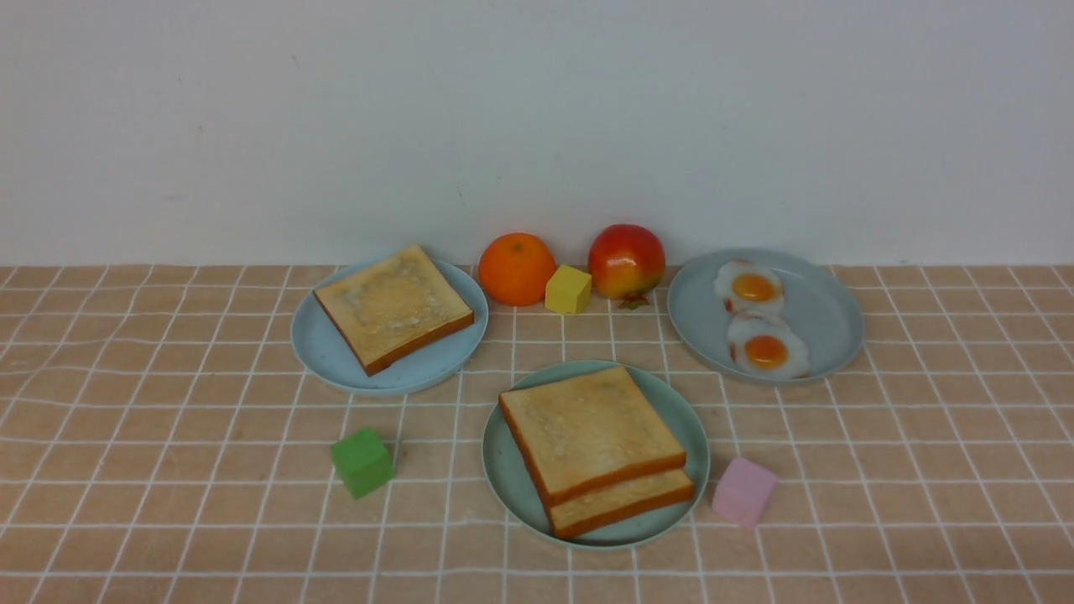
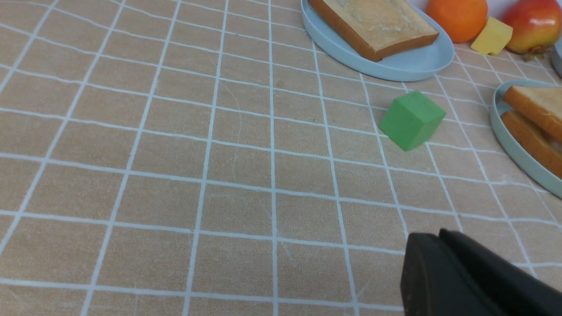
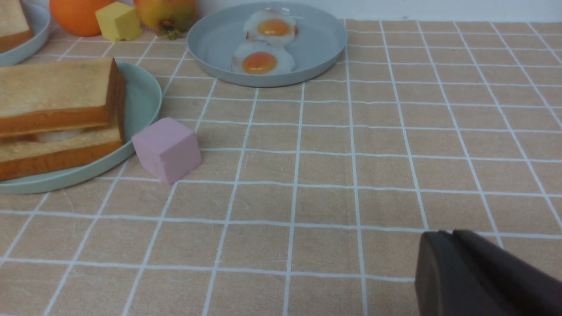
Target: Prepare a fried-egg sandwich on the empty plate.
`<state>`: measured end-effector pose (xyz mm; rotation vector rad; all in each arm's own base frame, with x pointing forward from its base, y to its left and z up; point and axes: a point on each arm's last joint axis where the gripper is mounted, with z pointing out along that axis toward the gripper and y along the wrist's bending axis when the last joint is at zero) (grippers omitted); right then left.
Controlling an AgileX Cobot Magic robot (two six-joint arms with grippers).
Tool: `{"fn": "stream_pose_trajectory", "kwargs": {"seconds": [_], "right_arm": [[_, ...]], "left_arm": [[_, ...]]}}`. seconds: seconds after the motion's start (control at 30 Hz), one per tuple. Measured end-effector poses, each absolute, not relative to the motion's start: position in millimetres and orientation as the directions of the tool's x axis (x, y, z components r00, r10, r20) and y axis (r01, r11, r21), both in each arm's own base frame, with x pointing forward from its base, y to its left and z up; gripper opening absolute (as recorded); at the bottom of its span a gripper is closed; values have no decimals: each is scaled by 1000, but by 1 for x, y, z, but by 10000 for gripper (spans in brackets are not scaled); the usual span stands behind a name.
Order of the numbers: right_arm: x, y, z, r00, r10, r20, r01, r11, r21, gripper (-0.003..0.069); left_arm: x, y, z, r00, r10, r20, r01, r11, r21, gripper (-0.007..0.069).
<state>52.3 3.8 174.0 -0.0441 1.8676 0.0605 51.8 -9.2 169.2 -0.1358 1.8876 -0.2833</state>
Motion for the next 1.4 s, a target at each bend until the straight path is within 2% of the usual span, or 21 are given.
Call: {"fn": "stream_pose_trajectory", "kwargs": {"seconds": [1.4], "right_arm": [[52, 4, 174, -294, 6, -956, -60, 998, 25, 85]], "left_arm": [[52, -9, 169, -330, -233, -915, 46, 964, -262, 50]]}}
